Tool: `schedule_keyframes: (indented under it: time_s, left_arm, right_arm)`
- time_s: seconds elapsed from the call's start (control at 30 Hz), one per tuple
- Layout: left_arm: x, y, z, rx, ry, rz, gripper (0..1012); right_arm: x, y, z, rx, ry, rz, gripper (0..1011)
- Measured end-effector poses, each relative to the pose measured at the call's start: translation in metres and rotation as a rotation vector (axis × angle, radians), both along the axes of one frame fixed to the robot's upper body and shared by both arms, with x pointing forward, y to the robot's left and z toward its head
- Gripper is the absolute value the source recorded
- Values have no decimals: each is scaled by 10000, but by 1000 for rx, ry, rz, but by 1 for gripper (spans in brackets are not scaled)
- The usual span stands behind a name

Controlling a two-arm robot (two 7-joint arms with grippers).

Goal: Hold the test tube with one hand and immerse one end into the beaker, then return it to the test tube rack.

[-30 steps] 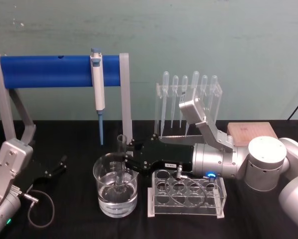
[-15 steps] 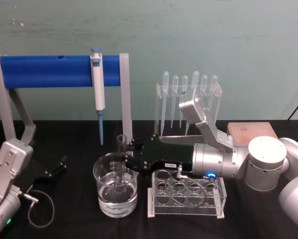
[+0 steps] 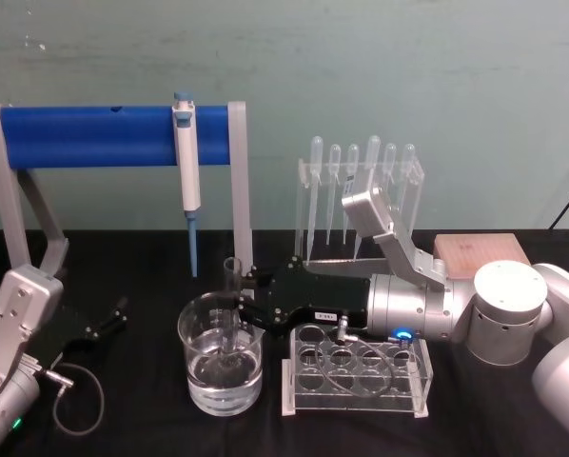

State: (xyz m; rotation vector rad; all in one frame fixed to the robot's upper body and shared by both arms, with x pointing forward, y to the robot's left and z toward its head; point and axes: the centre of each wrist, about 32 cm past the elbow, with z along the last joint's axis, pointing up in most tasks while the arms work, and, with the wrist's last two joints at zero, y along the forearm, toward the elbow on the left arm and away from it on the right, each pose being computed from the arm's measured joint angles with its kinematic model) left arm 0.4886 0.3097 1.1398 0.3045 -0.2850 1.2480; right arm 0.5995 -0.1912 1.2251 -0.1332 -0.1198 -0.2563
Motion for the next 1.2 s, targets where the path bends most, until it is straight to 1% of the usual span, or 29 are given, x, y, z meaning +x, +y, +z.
schedule_keyframes:
  time_s: [1.2]
  left_arm:
    - [0,0,0,0,0,0,1000]
  right_arm:
    - [0,0,0,0,0,0,224]
